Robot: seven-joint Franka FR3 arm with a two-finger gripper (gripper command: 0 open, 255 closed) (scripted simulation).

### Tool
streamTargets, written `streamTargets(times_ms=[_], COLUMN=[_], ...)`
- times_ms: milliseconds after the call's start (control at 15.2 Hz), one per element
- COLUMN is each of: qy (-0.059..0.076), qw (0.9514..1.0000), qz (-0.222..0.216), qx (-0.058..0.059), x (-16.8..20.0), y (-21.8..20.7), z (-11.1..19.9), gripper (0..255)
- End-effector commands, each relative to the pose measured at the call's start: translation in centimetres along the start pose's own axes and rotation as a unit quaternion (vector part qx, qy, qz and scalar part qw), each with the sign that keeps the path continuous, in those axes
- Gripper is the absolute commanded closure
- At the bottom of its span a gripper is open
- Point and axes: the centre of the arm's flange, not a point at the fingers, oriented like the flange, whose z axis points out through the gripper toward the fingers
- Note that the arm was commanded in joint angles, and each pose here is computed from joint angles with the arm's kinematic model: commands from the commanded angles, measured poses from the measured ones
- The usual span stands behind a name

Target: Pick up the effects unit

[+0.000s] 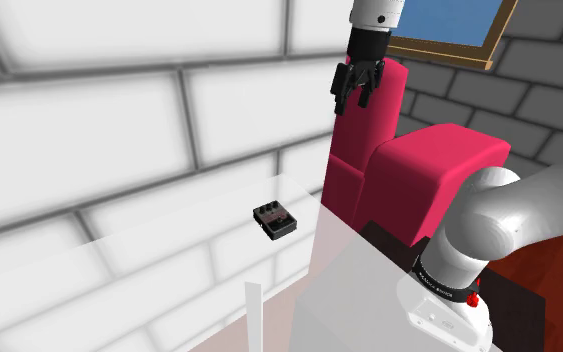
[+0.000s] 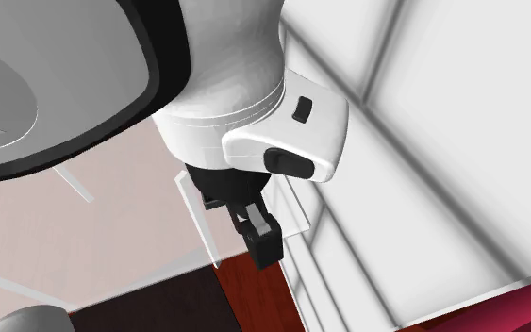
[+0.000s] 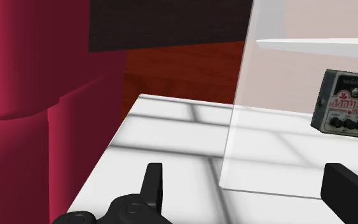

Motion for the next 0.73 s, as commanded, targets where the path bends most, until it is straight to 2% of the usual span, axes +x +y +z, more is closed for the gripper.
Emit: streamTargets(times_ms=[0,330,660], qy=[0.000,0.026,0.052], qw=[1.0000,0.9988,0.9952], qz=[0.000,-0.036,-0.072], qx=[0.000,-0.019,-0.039], x=[0.0,0.1,0.0], y=[0.0,-5.9,-11.6], z=[0.0,3.8,7.9], gripper=[0,0,0])
